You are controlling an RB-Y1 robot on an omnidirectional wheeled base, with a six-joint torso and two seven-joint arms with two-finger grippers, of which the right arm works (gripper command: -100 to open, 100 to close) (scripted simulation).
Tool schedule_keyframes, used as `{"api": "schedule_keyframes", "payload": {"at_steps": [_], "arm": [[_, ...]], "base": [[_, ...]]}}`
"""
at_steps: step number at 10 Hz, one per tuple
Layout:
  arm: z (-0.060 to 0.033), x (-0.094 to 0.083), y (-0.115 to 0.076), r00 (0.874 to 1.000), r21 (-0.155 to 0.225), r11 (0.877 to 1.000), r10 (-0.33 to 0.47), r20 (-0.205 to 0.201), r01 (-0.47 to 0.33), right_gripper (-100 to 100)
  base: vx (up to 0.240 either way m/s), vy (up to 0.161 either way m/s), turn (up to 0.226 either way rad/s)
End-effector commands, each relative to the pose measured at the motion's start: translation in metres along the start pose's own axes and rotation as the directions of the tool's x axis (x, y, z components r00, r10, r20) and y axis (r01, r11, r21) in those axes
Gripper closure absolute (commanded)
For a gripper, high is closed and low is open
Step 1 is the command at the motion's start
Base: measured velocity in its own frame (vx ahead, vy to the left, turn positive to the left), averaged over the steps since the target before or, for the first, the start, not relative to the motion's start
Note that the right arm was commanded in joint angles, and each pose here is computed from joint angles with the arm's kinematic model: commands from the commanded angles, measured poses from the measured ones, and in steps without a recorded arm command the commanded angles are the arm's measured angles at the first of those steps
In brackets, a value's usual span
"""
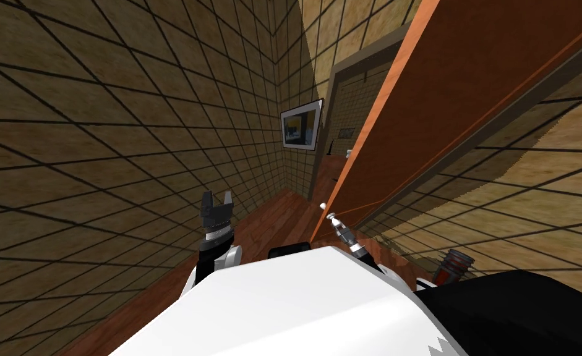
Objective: Pull the door open
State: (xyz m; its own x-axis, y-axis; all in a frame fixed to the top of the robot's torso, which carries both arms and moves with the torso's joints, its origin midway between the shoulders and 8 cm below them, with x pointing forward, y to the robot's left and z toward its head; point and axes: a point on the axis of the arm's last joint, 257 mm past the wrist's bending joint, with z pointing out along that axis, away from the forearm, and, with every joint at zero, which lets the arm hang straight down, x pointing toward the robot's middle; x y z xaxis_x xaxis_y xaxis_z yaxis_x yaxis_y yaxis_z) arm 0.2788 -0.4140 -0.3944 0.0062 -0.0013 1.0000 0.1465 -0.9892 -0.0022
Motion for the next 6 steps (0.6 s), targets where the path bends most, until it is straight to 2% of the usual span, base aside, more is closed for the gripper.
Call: {"api": "schedule_keyframes", "payload": {"at_steps": [1, 3, 4, 6], "arm": [[-0.0023, 0.002, 0.0014, 1.0, 0.004, 1.0, -0.002, -0.005, 0.002, 100], [-0.0041, 0.0025, 0.0018, 1.0, 0.009, 1.0, -0.002, -0.006, 0.002, 100], [-0.0035, 0.0005, 0.0005, 1.0, 0.009, 1.0, -0.001, -0.002, 0.001, 100], [-0.0046, 0.0, 0.0005, 1.0, 0.013, 1.0, -0.001, 0.0, 0.001, 100]], "base": [[-0.184, -0.062, 0.149], [-0.173, -0.056, 0.098], [-0.074, -0.02, 0.023], [-0.135, -0.056, 0.133]]}}
